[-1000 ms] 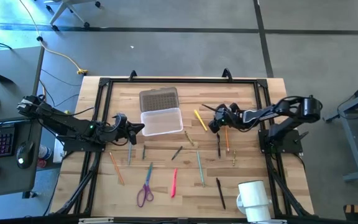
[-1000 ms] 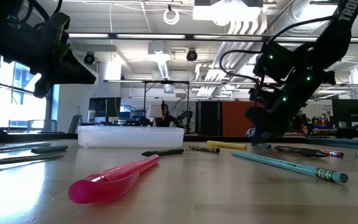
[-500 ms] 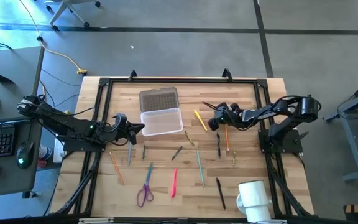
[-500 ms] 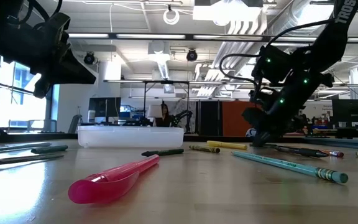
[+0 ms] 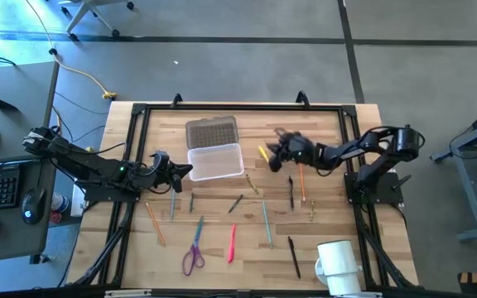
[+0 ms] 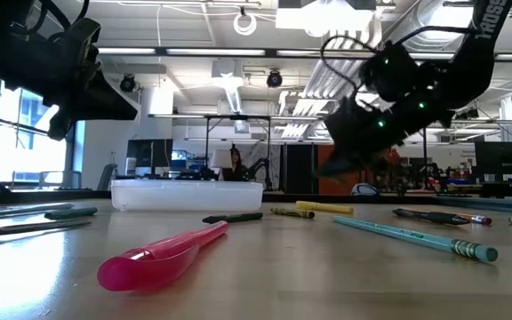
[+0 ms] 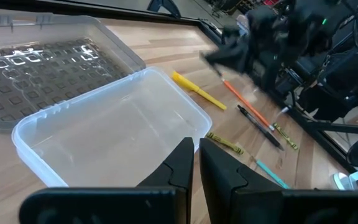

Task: Pick & place school supplies into a supply box
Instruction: Put the right dark green crayon into the transparent supply box

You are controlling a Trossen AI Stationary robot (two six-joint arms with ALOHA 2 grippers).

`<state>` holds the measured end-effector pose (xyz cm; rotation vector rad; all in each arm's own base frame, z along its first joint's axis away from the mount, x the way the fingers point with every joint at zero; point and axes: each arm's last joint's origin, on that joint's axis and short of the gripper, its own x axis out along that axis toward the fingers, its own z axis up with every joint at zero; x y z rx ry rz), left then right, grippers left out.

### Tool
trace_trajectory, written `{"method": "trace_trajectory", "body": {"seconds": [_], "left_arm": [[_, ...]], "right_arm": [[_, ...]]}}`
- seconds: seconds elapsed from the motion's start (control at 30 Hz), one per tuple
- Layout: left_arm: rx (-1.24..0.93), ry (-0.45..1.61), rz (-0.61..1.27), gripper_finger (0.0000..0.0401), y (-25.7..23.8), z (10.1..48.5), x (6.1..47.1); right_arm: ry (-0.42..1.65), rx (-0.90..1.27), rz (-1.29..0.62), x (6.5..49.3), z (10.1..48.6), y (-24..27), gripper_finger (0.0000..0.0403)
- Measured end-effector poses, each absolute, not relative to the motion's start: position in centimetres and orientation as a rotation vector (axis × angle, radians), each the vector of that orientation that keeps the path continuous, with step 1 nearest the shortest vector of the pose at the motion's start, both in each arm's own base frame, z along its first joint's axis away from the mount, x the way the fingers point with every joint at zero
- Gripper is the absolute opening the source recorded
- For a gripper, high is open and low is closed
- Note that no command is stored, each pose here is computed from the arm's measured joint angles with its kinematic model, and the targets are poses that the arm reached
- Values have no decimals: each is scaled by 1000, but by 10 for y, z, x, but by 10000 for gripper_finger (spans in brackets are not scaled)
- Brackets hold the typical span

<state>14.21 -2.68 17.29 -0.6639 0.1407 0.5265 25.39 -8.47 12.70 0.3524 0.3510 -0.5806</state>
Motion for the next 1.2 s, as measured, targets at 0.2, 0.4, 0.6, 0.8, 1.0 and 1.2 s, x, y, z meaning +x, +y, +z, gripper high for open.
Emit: {"method": "trace_trajectory", "body": {"seconds": [0.2, 0.4, 0.6, 0.8, 1.0, 1.2], "left_arm": [[-660, 133, 540, 62, -26, 173, 142], [-655, 120, 561, 62, -26, 173, 142], [-654, 119, 563, 62, -26, 173, 142], [-655, 121, 560, 62, -26, 173, 142], [-655, 123, 556, 62, -26, 173, 142], [-655, 124, 556, 62, -26, 173, 142]], "right_arm": [[104, 212, -266, 293, 183, -89, 10], [341, 75, -271, 353, 203, -79, 6], [456, -25, -167, 405, 179, -67, 12], [501, -63, -163, 435, 152, -76, 7], [534, -55, -193, 447, 132, -95, 18], [601, -33, -210, 444, 113, -105, 31]]}}
